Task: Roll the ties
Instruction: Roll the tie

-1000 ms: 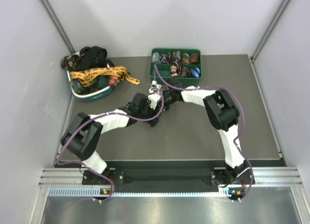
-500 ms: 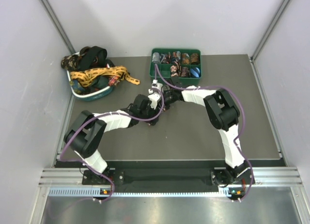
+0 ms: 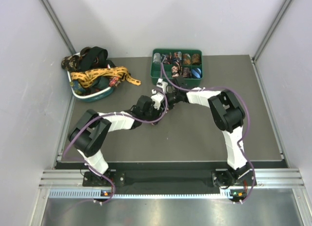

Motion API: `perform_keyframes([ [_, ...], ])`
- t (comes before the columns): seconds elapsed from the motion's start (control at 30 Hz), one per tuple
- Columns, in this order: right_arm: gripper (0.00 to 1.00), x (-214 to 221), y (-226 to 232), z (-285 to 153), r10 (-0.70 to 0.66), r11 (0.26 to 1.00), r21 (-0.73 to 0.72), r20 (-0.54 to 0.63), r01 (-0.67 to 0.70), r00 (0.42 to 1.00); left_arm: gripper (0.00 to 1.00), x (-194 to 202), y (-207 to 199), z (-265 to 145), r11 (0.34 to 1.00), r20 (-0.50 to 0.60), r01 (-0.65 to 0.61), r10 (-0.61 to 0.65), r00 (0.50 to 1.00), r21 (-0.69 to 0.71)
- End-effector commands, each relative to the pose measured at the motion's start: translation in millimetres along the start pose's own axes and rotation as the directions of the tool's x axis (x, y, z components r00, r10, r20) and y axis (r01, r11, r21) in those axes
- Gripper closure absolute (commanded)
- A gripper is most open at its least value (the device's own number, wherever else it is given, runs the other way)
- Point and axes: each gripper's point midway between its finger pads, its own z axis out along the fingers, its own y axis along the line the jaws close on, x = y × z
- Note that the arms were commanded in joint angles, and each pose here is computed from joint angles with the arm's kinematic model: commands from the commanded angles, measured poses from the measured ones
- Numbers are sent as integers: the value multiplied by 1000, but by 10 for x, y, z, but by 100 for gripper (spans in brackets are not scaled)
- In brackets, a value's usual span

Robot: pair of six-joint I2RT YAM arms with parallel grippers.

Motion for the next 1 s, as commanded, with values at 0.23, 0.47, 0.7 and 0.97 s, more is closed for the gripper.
perform_keyframes([
  [0.23, 94, 7, 55, -710, 19, 997, 72, 177, -32, 984, 55, -80, -834, 423, 979, -60, 2, 11, 998, 202],
  [0.47, 94, 224, -161, -1123, 89, 981, 142, 262, -130, 961, 56, -537, -1142, 618, 972, -35, -68, 78, 996, 227],
  [0.7, 94, 212, -145, -1132, 80, 980, 154, 279, -127, 957, 25, -762, -1051, 390, 979, 0, -104, 106, 994, 176],
  [0.97, 94, 108, 39, -1032, 42, 981, 169, 289, -94, 956, 1, -815, -714, -102, 997, 46, -28, 24, 999, 69],
])
